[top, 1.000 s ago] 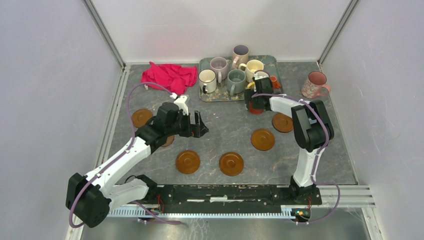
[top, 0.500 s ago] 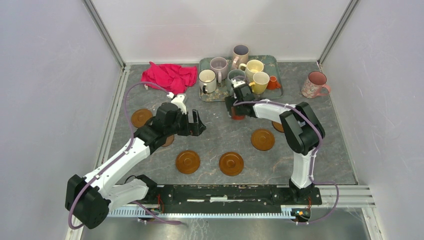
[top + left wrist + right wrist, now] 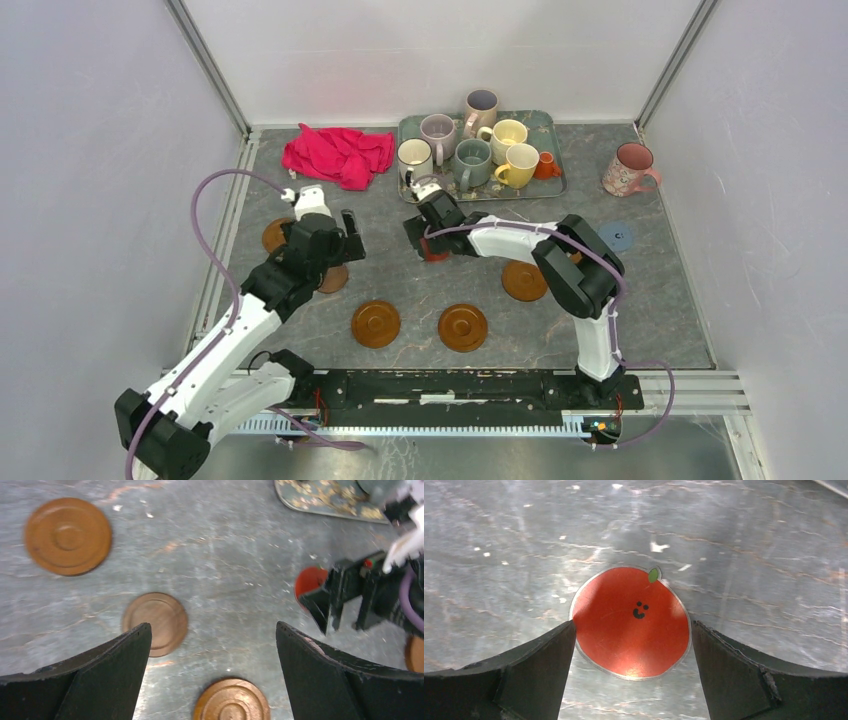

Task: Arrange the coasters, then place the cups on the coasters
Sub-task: Move the coaster to the center of the board.

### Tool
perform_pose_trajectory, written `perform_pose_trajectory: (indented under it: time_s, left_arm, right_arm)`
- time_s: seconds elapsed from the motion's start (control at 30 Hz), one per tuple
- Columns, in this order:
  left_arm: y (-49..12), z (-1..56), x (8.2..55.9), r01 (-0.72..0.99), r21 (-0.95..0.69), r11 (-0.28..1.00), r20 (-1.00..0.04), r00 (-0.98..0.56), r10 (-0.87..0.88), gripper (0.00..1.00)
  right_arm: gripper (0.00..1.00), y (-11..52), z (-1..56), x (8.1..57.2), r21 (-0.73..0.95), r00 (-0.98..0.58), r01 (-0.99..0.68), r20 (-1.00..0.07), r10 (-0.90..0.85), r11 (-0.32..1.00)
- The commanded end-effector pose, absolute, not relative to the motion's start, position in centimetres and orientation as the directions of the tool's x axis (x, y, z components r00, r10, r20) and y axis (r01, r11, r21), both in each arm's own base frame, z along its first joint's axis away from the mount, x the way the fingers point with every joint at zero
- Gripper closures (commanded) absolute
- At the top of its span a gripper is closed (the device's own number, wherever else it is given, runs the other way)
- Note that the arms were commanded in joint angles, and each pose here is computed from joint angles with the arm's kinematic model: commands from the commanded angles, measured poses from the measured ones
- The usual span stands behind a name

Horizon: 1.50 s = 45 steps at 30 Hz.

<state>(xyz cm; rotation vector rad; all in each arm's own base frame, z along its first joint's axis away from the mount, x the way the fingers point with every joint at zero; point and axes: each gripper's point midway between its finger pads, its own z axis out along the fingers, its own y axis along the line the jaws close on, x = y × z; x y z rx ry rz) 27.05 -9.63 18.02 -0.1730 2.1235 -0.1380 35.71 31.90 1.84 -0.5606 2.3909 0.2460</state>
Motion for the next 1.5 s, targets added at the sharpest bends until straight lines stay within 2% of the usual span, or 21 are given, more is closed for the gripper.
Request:
perform_pose_trajectory:
  time_s: [0.0, 0.17, 0.43, 1.47]
  left_arm:
    - [-4.9, 21.2, 26.8, -0.277, -0.135, 0.951, -0.889, -0.389, -0.239, 0.00]
    - [-1.9, 22.4, 25.2, -0.374, -0.125, 0.919, -0.918, -0.308, -0.250, 0.00]
    - [-0.8, 24.0, 24.3, -0.393, -0.183, 0.901, -0.933, -0.220, -0.285, 0.00]
    - [-1.7, 23.8, 24.6, -0.348, -0.199, 0.916, -0.929, -0.230, -0.289, 0.00]
  right_arm:
    - [0.09, 34.1, -1.3, 31.4, 0.051, -0.736, -0.516, -0.536, -0.413, 0.855]
    - [0.09, 36.7, -1.2, 29.7, 0.053, -0.708, -0.571, -0.537, -0.459, 0.819]
    - [0.09, 38.9, -1.3, 28.1, 0.045, -0.683, -0.613, -0.531, -0.501, 0.789]
    - [0.05, 40.2, -1.5, 29.0, -0.003, -0.658, -0.624, -0.538, -0.527, 0.782]
